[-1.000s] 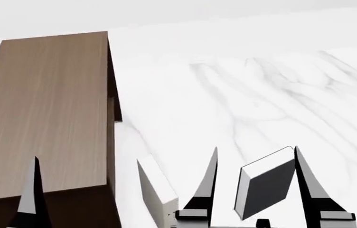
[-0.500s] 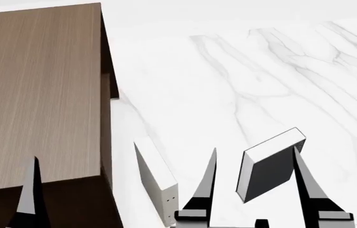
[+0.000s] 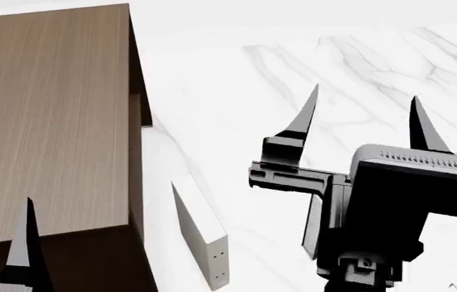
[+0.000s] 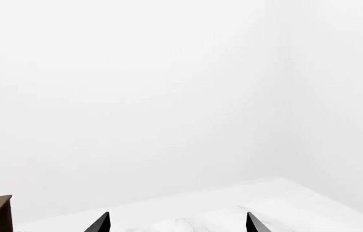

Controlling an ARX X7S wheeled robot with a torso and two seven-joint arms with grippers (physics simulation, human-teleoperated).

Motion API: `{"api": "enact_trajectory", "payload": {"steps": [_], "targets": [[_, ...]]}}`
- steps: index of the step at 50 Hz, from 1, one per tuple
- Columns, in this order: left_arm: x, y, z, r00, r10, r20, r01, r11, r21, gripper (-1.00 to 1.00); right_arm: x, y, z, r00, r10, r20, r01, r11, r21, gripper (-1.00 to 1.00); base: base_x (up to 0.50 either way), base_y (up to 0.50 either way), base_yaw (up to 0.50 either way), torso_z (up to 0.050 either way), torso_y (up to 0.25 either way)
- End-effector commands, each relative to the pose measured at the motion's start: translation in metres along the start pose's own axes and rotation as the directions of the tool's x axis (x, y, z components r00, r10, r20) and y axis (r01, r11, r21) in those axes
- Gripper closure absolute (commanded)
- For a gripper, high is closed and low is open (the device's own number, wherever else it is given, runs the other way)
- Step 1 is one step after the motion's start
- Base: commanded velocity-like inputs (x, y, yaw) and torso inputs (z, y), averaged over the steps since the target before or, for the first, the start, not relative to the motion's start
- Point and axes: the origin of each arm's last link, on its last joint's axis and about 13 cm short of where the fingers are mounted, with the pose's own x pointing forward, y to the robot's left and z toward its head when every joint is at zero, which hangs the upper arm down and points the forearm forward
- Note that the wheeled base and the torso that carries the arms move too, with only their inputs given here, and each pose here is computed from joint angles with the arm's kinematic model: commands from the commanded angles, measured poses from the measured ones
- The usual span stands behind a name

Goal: Pick up the book in the middle and place it on the cabinet shelf.

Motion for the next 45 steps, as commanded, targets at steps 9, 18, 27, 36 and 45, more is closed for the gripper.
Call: {"api": "enact_trajectory", "payload": {"steps": [9,18,27,36,45], "targets": [[0.001,0.001,-0.004,0.999,0.024,-0.022,-0.025,0.999,-0.02,-1.0,0.136,0.018,0.013,0.891,-0.35,-0.288,0.377,0.925,0.042,-1.0,0.0,0.0,0.0,0.0,0.0],[0.002,0.001,-0.002,1.0,0.02,-0.017,-0.02,1.0,-0.023,-1.0,0.192,0.01,0.003,0.772,-0.568,-0.287,0.547,0.822,-0.157,-1.0,0.0,0.0,0.0,0.0,0.0],[0.001,0.006,0.004,0.999,0.038,-0.001,-0.038,0.998,-0.04,-1.0,0.204,-0.005,0.005,0.702,-0.644,-0.304,0.565,0.763,-0.314,-1.0,0.0,0.0,0.0,0.0,0.0],[0.002,0.007,0.006,0.999,0.037,0.0,-0.037,0.998,-0.051,-1.0,0.187,0.003,-0.017,0.579,-0.657,-0.483,0.639,0.733,-0.231,-1.0,0.0,0.0,0.0,0.0,0.0],[0.002,0.006,0.006,0.999,0.037,0.001,-0.037,0.998,-0.053,-1.0,0.186,0.004,-0.023,0.423,-0.701,-0.574,0.701,0.654,-0.283,-1.0,0.0,0.0,0.0,0.0,0.0]]}}
